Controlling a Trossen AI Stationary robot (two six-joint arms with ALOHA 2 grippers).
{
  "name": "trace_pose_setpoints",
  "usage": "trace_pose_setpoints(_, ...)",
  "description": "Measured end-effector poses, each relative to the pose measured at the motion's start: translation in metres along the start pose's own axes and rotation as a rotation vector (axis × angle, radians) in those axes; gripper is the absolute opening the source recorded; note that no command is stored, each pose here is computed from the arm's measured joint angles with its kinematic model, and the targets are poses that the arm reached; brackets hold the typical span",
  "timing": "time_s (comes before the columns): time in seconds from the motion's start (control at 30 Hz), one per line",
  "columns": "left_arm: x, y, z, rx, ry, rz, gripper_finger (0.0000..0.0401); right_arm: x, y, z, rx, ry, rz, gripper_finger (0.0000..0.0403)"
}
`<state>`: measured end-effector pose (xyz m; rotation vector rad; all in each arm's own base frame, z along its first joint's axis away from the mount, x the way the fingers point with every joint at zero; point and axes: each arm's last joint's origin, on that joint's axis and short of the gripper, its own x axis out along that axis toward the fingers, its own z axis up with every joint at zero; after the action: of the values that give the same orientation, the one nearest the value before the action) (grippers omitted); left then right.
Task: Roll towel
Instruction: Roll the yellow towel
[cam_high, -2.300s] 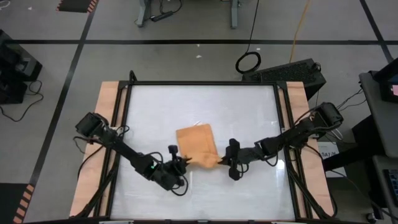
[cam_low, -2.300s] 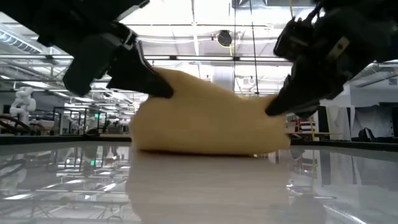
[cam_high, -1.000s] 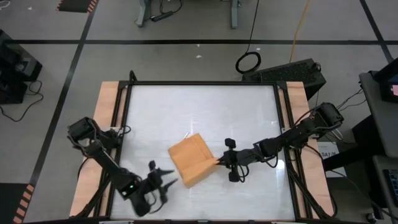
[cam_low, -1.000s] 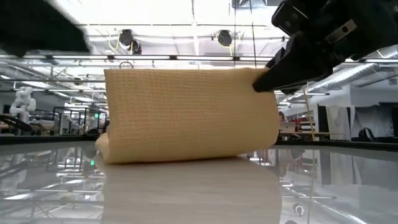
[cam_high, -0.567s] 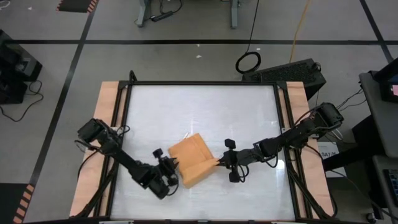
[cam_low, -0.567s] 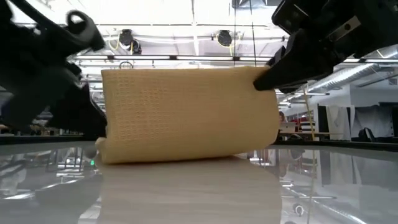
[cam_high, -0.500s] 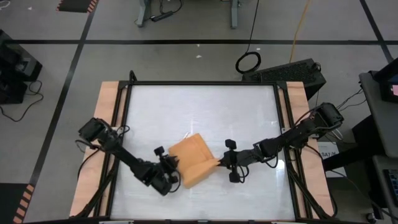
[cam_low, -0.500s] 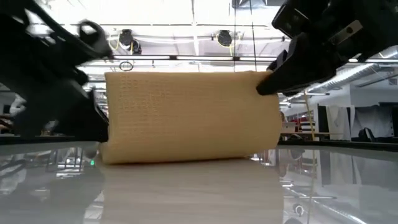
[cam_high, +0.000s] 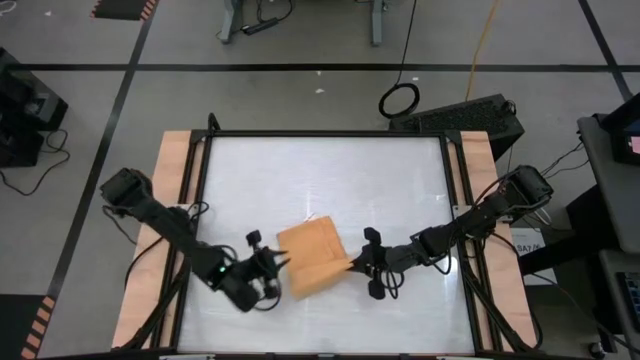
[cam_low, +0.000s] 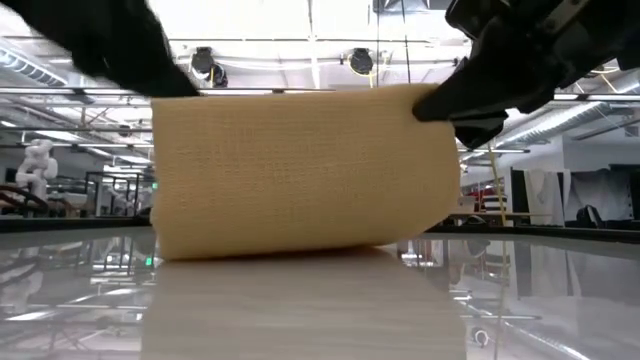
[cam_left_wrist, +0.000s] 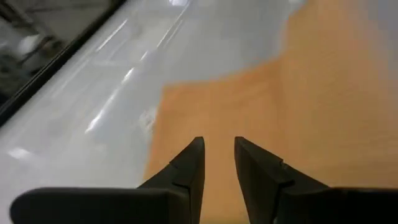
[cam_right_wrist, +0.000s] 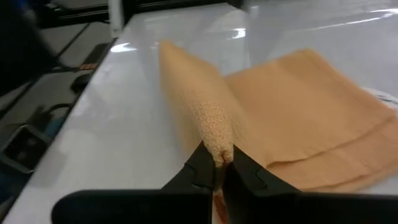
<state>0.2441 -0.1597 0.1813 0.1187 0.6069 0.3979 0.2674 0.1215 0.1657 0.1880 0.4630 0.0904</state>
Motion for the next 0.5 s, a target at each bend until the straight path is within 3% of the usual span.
trace_pose_setpoints(0.23,-0.03,-0.042,0.003,-0.168,-0.242,-0.126,0.0115,0.0,-0.003,-0.001,0.018,-0.015,-0.083,0.0006)
trace_pose_setpoints(0.5,-0.012,-0.087,-0.036,-0.286,-0.379,-0.042,0.0241,0.0,-0.006,-0.005,0.017,0.031,-0.105,0.0006)
